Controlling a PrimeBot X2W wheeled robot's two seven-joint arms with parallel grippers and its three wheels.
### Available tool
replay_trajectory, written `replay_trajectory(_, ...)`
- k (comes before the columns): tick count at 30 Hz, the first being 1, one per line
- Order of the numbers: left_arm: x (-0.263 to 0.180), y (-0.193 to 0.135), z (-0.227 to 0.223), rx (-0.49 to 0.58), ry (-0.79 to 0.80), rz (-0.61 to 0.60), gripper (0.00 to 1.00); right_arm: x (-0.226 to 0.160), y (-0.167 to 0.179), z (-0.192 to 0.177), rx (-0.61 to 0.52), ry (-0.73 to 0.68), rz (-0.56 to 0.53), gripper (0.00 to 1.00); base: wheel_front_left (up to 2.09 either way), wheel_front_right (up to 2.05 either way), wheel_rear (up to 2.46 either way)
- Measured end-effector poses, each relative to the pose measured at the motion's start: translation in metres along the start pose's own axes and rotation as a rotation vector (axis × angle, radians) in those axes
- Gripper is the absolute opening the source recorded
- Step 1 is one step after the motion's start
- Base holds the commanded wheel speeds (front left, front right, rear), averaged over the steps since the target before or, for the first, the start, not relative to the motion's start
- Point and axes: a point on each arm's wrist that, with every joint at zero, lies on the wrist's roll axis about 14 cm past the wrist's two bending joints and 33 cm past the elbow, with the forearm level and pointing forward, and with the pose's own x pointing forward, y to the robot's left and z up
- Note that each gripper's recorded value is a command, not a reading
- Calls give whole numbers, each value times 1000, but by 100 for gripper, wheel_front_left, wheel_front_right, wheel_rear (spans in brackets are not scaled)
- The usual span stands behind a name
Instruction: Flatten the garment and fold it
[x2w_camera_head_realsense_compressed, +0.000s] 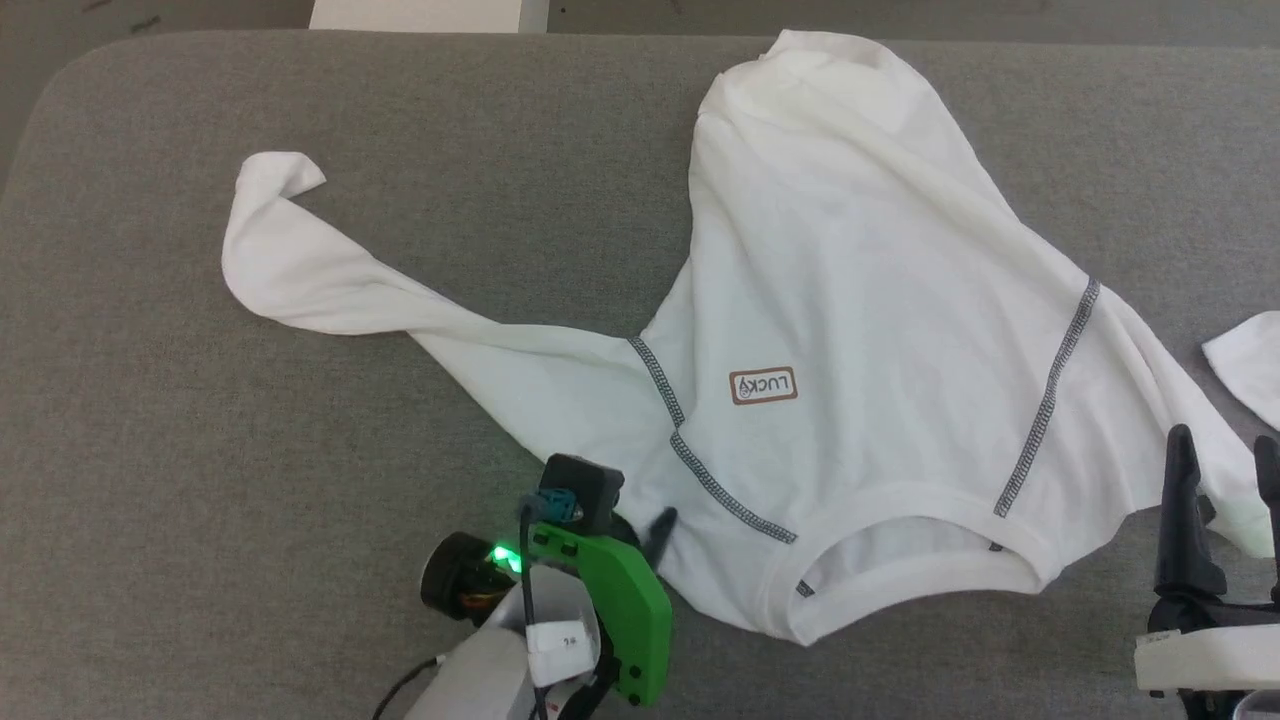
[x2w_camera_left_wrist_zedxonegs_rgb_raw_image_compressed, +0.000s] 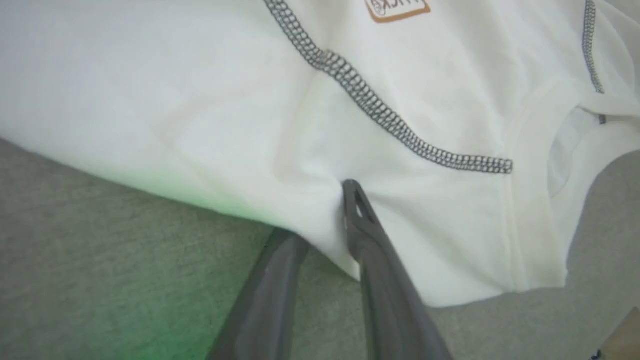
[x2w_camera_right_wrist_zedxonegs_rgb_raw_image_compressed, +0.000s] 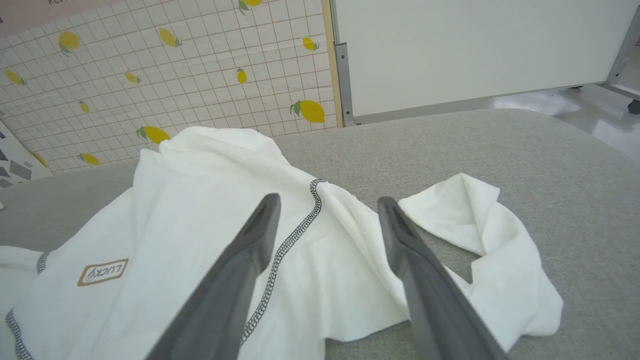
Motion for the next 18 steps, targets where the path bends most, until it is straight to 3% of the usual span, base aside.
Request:
replay_trajectory(4,4,1,3,-5,-36,-2,0,1,-1,1,-2,-3,-5,100,0,0,0)
replay_trajectory(10,-5,8,13,-129,-129,33,0,0,-1,4,-3,-7,-4,100,0,0,0)
replay_trajectory(18,-49,58,14,-214,-211,212,0,2,12,6,-19,16,37,100,0,0,0)
